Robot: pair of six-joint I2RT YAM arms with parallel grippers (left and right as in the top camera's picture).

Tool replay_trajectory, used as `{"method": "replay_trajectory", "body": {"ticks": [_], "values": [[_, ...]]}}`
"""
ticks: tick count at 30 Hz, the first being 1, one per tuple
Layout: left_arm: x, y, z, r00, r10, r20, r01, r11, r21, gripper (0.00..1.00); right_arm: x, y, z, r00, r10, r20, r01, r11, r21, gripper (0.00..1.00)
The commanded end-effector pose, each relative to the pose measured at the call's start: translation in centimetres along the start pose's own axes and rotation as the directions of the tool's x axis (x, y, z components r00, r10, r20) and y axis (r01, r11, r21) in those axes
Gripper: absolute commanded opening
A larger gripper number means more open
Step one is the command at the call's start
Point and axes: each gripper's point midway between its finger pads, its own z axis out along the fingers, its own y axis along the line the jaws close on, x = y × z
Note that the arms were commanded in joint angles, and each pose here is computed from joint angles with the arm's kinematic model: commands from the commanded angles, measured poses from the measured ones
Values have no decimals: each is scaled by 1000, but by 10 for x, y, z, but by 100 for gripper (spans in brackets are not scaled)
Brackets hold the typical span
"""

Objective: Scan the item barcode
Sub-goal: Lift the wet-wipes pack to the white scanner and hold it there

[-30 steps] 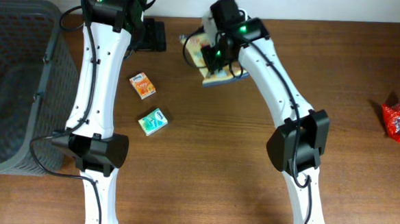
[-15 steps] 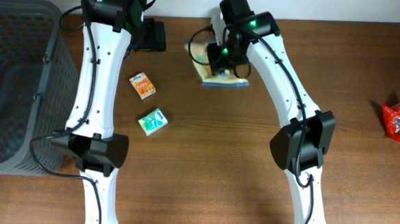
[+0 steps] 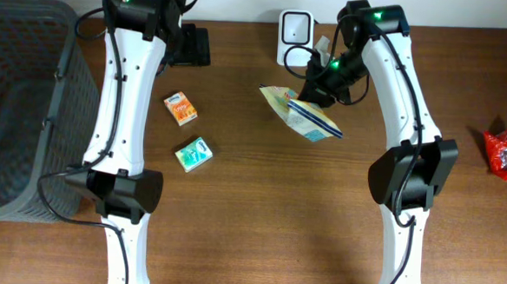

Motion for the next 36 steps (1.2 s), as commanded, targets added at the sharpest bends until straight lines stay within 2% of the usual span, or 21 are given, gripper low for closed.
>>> {"method": "replay_trajectory", "body": {"ticks": [1, 5, 8, 11, 15, 16, 20, 25, 28, 31, 36], "values": [[1, 5, 4, 1000, -16, -14, 16, 1000, -18, 99, 4, 22, -17, 999, -26, 31, 28, 997, -75, 4], [1, 5, 4, 1000, -16, -14, 16, 1000, -18, 99, -4, 12, -17, 997, -41, 64, 42, 999, -14, 4], [1, 5, 4, 1000, -16, -14, 16, 1000, -18, 99, -26, -7, -20, 987, -29, 159, 11, 994, 110, 4], [1, 5, 5, 1000, -16, -14, 16, 1000, -18, 99, -60, -12, -29, 952, -104, 287, 54, 983, 176, 4], [1, 5, 5, 1000, -17, -12, 16, 1000, -17, 99, -104, -18, -49, 867, -222, 447, 86, 949, 304, 4], [0, 4, 5, 1000, -17, -10, 17, 1000, -17, 99, -117, -22, -58, 830, -278, 484, 87, 921, 380, 4], [-1, 4, 5, 1000, -18, -4, 18, 1000, -15, 99, -142, -35, -84, 735, -381, 560, -14, 818, 576, 4], [-5, 3, 5, 1000, -21, 13, 21, 1000, -9, 99, -168, -10, -88, 630, -477, 613, 34, 806, 592, 4], [-6, 2, 5, 1000, -21, 16, 21, 1000, -8, 99, -179, -4, -79, 595, -496, 633, 49, 808, 587, 4], [-6, 2, 5, 1000, -21, 16, 21, 1000, -8, 99, -187, -7, -66, 582, -502, 639, 56, 809, 585, 4], [-7, 2, 5, 1000, -21, 18, 22, 1000, -7, 99, -188, -16, -51, 603, -496, 625, 63, 810, 583, 4]]}}
